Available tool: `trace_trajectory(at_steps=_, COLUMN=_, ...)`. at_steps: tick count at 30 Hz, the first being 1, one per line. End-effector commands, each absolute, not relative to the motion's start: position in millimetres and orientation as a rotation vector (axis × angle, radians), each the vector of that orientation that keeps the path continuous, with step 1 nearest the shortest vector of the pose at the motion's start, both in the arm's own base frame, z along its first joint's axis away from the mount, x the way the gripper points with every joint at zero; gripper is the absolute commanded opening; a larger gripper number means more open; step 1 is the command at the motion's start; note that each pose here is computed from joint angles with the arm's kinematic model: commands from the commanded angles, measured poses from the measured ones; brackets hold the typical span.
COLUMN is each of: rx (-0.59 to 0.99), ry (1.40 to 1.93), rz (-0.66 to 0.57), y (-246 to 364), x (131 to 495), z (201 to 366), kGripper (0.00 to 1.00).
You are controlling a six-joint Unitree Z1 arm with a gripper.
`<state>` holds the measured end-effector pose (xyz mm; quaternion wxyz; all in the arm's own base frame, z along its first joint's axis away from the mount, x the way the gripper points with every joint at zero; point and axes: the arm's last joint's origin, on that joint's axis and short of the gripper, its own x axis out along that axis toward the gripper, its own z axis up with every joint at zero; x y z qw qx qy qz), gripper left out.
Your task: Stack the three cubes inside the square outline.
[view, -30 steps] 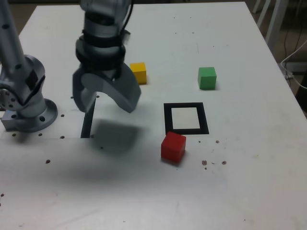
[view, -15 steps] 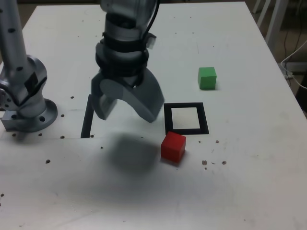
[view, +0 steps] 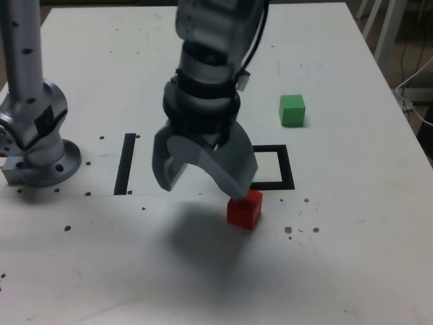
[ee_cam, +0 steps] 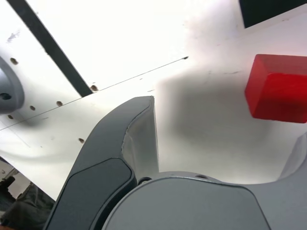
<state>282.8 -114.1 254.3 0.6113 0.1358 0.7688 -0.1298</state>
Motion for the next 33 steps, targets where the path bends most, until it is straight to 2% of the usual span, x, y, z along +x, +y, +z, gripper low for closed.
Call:
trace_trajectory(at_steps=1, rx=0.320, ry=1.771, rz=-0.300, y=-116.7, x=287.6, z=251.3, kGripper=1.00)
trace_trajectory(at_steps=20, rx=0.329, ry=1.749, rz=-0.311, y=-130.1, x=315.3, z=226.9, kGripper=0.98)
trace_trajectory(at_steps=30, rx=0.324, ry=1.768, rz=-0.317, y=-134.4, x=323.9, z=215.6, kGripper=0.89)
trace_trajectory(at_steps=33, rx=0.326, ry=1.774, rz=-0.315, y=-135.1, x=325.8, z=212.6, kGripper=0.81)
